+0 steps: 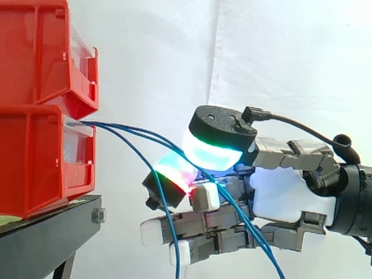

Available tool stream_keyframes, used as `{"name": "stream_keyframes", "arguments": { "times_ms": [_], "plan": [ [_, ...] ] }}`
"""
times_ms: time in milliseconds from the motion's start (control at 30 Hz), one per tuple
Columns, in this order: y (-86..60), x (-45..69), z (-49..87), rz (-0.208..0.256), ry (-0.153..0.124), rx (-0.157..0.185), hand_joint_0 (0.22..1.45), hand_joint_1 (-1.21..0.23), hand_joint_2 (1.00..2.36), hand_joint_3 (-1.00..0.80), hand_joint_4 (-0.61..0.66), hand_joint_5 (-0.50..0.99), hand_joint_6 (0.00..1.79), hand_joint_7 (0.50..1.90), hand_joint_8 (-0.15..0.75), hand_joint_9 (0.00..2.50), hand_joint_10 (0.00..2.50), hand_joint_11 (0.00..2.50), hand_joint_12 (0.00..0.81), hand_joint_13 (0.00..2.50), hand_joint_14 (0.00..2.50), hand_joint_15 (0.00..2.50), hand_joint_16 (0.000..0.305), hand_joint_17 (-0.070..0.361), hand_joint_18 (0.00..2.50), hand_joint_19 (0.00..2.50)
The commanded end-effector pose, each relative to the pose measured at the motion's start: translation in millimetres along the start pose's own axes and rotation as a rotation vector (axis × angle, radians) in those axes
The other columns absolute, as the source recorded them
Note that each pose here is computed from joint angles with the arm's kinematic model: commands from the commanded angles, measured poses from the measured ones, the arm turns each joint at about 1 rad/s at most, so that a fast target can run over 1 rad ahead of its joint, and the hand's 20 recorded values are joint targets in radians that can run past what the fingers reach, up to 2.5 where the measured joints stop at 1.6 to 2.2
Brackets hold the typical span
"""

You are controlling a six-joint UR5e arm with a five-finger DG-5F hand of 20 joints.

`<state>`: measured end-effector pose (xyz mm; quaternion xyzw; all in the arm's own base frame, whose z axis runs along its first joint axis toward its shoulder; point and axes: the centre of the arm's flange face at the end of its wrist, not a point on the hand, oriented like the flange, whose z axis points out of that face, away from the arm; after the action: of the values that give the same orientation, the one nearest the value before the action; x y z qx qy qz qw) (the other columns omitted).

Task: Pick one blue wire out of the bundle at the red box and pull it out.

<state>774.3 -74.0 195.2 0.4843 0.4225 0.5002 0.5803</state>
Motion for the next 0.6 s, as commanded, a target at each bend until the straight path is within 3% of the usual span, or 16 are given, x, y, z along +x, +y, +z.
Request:
{"name": "stream_keyframes", "arguments": {
  "times_ms": [0, 133, 300, 567],
  "plan": [
    [0.4, -1.0, 0.4, 0.001, -0.001, -0.001, 0.61, -0.79, 1.01, -0.09, 0.31, -0.04, 0.5, 1.42, 0.275, 1.15, 0.02, 0.72, 0.414, 0.68, 0.01, 0.37, 0.061, 0.136, 0.61, 0.5],
    [-0.2, 0.2, -0.2, 0.004, 0.002, 0.001, 0.61, -0.77, 1.01, -0.08, 0.29, -0.04, 0.51, 1.46, 0.282, 1.17, 0.02, 0.74, 0.419, 0.68, 0.01, 0.37, 0.061, 0.138, 0.61, 0.5],
    [0.4, 0.5, 0.3, 0.005, 0.003, -0.001, 0.6, -0.74, 1.01, -0.1, 0.29, -0.05, 0.59, 1.38, 0.291, 1.21, 0.02, 0.76, 0.423, 0.69, 0.01, 0.37, 0.062, 0.139, 0.62, 0.49],
    [2.0, 5.4, 1.5, 0.005, 0.007, -0.016, 0.59, -0.69, 1.01, -0.12, 0.3, -0.03, 0.62, 1.42, 0.28, 1.28, 0.02, 0.77, 0.425, 0.73, 0.01, 0.36, 0.062, 0.139, 0.65, 0.5]
  ]
}}
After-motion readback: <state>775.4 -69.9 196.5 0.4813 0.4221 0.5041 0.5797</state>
